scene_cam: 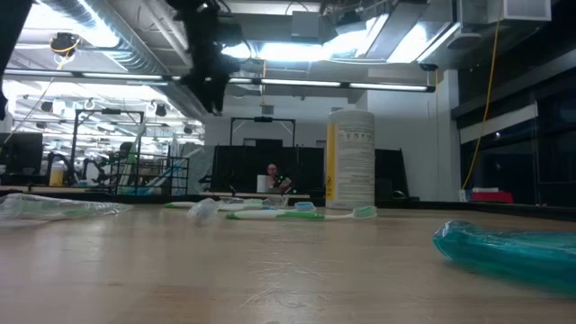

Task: Pick & Place toothbrushing station
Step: Adjust the blue toothbrushes in the black wire organizer

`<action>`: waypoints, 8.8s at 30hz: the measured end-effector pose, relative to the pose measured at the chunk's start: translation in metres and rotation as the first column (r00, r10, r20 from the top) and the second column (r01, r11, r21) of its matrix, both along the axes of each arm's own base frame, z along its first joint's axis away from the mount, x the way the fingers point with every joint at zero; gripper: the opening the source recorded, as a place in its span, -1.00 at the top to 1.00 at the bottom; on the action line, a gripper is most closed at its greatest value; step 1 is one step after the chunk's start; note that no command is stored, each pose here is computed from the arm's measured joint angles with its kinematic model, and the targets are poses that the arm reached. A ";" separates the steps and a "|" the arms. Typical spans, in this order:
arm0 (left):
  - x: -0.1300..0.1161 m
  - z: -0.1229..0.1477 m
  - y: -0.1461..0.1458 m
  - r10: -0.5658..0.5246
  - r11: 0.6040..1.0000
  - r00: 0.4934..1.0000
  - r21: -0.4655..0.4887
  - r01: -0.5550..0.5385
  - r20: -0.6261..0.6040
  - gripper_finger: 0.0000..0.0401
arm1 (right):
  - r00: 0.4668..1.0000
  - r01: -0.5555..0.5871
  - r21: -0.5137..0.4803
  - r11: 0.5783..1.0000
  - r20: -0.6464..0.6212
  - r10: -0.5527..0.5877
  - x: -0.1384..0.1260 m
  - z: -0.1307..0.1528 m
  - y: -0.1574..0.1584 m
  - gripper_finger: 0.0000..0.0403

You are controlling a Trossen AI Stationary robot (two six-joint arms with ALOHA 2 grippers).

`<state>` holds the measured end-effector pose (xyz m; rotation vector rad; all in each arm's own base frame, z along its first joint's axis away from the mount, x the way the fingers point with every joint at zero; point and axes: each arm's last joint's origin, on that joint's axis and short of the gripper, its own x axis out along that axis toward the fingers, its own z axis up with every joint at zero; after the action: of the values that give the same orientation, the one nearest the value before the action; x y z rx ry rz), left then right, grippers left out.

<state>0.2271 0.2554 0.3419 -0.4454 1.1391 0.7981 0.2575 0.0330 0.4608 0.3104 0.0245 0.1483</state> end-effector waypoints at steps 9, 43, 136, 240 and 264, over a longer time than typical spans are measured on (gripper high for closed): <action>-0.014 -0.060 0.008 0.073 0.991 0.996 -0.108 -0.077 -0.044 0.05 | 0.998 0.011 -0.005 1.000 0.059 -0.011 -0.020 0.013 -0.001 0.76; -0.011 -0.086 0.027 0.181 0.983 0.978 -0.020 -0.184 -0.100 0.04 | 0.996 0.027 0.014 1.000 0.079 -0.028 -0.028 0.018 -0.001 0.76; -0.071 -0.104 -0.052 0.422 0.818 0.784 0.182 -0.546 0.455 0.79 | 0.994 0.071 0.013 0.997 0.081 -0.072 -0.028 0.018 -0.002 0.76; 0.005 -0.088 0.058 -0.146 0.980 0.933 -0.175 0.092 -0.329 0.78 | 0.978 0.039 0.031 0.999 0.203 -0.045 -0.039 0.032 -0.001 0.76; -0.016 -0.008 0.038 0.068 0.987 0.985 0.152 -0.044 -0.160 0.92 | 0.978 0.042 0.018 0.999 0.202 -0.045 -0.039 0.032 -0.001 0.76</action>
<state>0.2107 0.2933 0.3336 -0.2925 1.2143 0.9761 0.2188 0.0324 0.4929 0.3081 -0.1853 0.1365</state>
